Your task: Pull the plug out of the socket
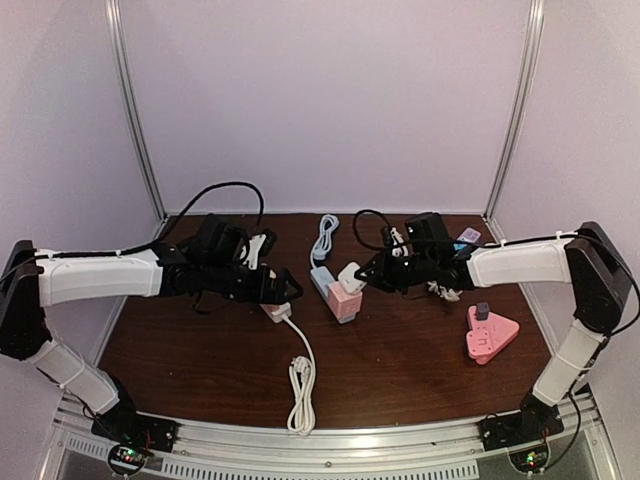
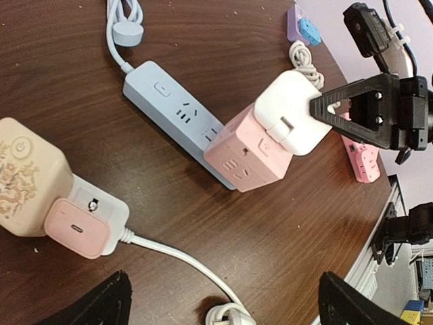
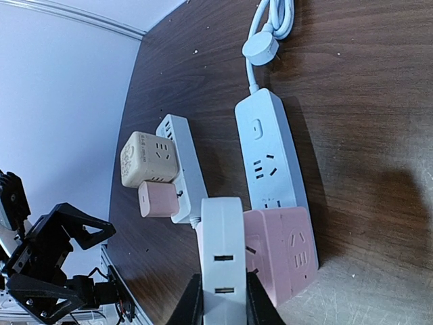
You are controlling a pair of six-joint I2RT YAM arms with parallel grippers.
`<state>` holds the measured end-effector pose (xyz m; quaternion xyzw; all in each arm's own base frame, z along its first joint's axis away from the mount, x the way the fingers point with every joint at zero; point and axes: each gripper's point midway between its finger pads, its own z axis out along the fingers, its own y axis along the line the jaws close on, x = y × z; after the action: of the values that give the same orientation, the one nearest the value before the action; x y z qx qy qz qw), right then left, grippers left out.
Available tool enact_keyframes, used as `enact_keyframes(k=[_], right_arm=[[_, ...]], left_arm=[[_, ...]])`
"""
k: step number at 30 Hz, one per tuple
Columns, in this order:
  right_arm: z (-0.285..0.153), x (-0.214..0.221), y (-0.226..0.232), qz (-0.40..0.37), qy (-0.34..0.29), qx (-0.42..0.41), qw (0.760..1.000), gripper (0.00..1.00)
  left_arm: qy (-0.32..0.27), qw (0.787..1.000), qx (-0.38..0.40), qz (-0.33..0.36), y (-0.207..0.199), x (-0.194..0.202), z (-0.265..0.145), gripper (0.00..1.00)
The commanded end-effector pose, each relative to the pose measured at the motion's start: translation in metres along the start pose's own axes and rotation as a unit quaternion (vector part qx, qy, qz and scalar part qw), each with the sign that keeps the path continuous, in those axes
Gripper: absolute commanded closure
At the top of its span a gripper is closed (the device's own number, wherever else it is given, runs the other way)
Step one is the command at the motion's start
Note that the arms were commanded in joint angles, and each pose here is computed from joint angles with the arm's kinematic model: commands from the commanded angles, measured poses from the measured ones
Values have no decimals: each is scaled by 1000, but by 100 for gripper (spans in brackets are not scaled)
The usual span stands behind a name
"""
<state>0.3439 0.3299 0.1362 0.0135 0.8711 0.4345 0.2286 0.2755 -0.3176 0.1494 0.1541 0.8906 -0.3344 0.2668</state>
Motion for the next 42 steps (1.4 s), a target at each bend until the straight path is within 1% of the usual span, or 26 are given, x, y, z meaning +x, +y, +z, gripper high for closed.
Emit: enact_keyframes(k=[1, 3, 6, 9, 13, 20, 35, 38, 42], right_arm=[[-13, 28, -9, 12, 10, 40, 999, 100], [-16, 40, -9, 15, 9, 45, 999, 100], [-21, 54, -15, 24, 3, 54, 998, 100], [-22, 61, -18, 23, 2, 59, 998, 100], [-23, 62, -22, 19, -3, 67, 998, 100], [-18, 63, -27, 21, -5, 68, 997, 100], [-10, 69, -29, 40, 6, 54, 998, 100], [-10, 70, -30, 42, 7, 56, 998, 100], [-11, 72, -32, 43, 10, 59, 997, 100]], left_arm=[[-13, 999, 39, 1, -23, -6, 10, 3], [-8, 999, 44, 2, -28, -1, 16, 5], [0, 999, 54, -7, -37, 7, 26, 13], [8, 998, 65, -16, -44, 14, 37, 18], [9, 997, 75, -22, -53, 16, 49, 21], [5, 997, 59, -45, -45, 17, 60, 27], [23, 998, 54, -36, -54, 32, 86, 29], [13, 998, 56, -40, -57, 26, 88, 29], [0, 998, 37, -42, -54, 15, 91, 29]])
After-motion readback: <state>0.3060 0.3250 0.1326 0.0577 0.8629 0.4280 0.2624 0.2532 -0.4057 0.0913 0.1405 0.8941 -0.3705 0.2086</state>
